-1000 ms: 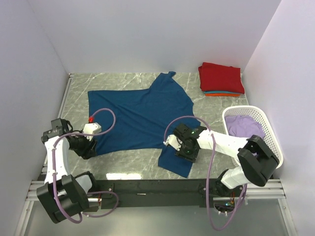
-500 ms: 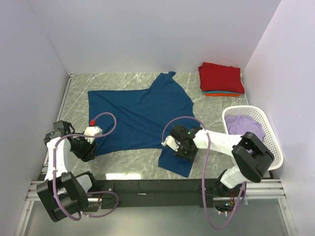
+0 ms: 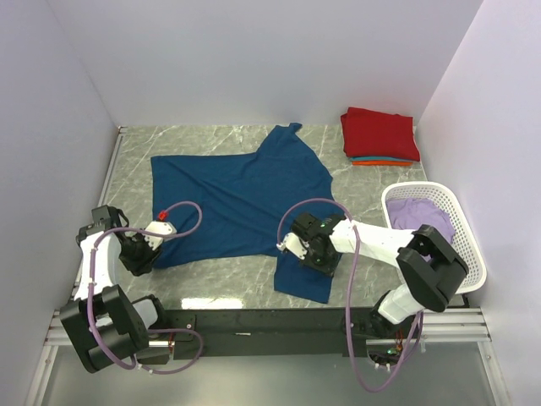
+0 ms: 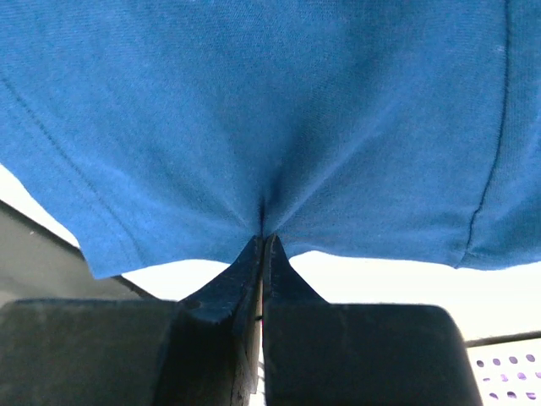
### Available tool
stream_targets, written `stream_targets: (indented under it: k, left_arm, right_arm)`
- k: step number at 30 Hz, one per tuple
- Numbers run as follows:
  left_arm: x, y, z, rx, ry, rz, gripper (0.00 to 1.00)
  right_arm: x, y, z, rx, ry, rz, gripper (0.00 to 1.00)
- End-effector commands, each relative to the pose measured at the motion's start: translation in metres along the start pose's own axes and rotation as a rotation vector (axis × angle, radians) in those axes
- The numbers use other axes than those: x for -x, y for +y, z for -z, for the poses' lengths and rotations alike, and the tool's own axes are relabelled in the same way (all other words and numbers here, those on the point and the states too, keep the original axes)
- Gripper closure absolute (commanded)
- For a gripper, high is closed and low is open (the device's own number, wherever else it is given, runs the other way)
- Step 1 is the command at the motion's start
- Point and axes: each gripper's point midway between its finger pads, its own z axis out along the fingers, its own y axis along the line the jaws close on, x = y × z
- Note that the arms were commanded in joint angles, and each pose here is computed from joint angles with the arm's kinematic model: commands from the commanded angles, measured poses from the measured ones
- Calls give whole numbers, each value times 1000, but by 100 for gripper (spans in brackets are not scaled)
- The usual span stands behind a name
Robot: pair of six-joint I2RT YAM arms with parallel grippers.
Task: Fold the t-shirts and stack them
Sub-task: Fold the tshirt
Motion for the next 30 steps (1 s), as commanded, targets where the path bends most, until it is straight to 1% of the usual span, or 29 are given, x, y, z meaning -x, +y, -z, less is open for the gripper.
stream_targets:
  k: [1,6,7,10,17,22,25,26,28,29,30]
  left_arm:
    - [0,8,4,-6,10,-184,54]
    - [6,-1,3,-53,-30,-297,50]
    - [9,-2,2,-59,-48,-303,49]
    - [11,-3,-6,-64,-47,-312,47]
    - [11,-2,-26,-38,-44,-359,47]
    - [7,-1,-43,-31,-19,-367,50]
    - [-2,-1,-50,-38,22,-389,55]
    - [-5,-2,-51,-44,32,-394,64]
    - [-10,-9,-50,-71,50,-410,73]
    - [-9,-10,-48,-70,47,-417,80]
    - [-11,-16,-46,-91,50,-418,84]
  right_arm:
    - [4,3,19,8,-40,10,100]
    - [0,6,26,23,-33,14,100]
    - [1,6,29,21,-42,13,100]
    - [3,7,35,25,-57,9,100]
    - [2,7,41,15,-71,5,100]
    - [2,7,44,11,-73,4,100]
    - [1,6,46,9,-73,3,100]
    - [0,7,47,9,-72,4,100]
    - [-1,7,48,5,-75,7,100]
    - [-2,8,49,7,-74,8,100]
    - [-3,8,51,7,-79,8,100]
